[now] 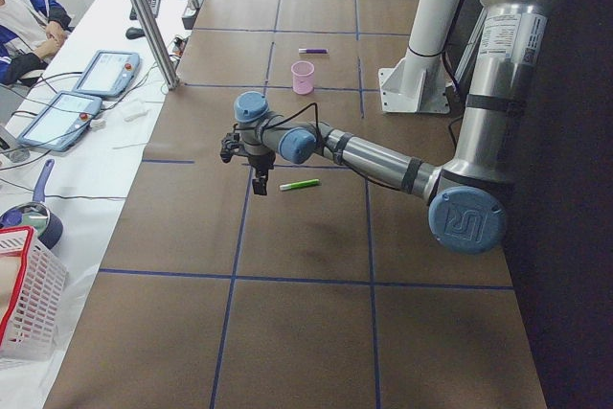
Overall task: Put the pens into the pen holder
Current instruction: 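Move the left gripper down over the upright green marker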
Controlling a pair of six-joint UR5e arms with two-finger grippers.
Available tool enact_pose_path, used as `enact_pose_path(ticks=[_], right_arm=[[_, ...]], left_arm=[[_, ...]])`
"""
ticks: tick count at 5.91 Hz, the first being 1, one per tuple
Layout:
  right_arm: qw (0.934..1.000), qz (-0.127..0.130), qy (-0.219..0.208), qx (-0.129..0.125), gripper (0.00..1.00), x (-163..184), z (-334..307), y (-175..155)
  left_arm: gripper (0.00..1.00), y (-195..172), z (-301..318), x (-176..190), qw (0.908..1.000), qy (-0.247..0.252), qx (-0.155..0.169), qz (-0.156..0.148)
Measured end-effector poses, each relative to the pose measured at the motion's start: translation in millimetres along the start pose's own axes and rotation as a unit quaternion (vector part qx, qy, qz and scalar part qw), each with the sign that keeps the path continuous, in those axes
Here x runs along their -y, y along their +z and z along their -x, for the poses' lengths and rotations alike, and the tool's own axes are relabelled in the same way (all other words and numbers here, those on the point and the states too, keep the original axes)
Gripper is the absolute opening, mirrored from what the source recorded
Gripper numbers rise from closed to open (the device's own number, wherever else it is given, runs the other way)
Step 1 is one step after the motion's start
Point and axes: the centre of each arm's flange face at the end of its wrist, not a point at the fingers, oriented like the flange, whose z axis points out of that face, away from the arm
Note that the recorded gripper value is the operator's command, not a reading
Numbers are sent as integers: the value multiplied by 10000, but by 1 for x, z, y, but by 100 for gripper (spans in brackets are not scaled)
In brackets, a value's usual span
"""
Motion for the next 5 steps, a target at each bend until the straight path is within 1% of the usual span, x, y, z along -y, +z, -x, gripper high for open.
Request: enact_pose_path(ticks=[1,2,3,5], right_arm=[[10000,5,4,-4,100,0,0,0],[10000,14,8,-6,100,-1,-1,1],[10000,22,15,-7,100,-1,-1,2],[10000,31,23,-7,100,-2,-2,3]], left_arm=[[100,17,-17,-14,9998,-186,94,-34],[100,30,-26,-24,9995,-307,107,-4],[100,43,-33,-32,9993,-350,95,55],[100,60,-33,-36,9991,-372,136,134]])
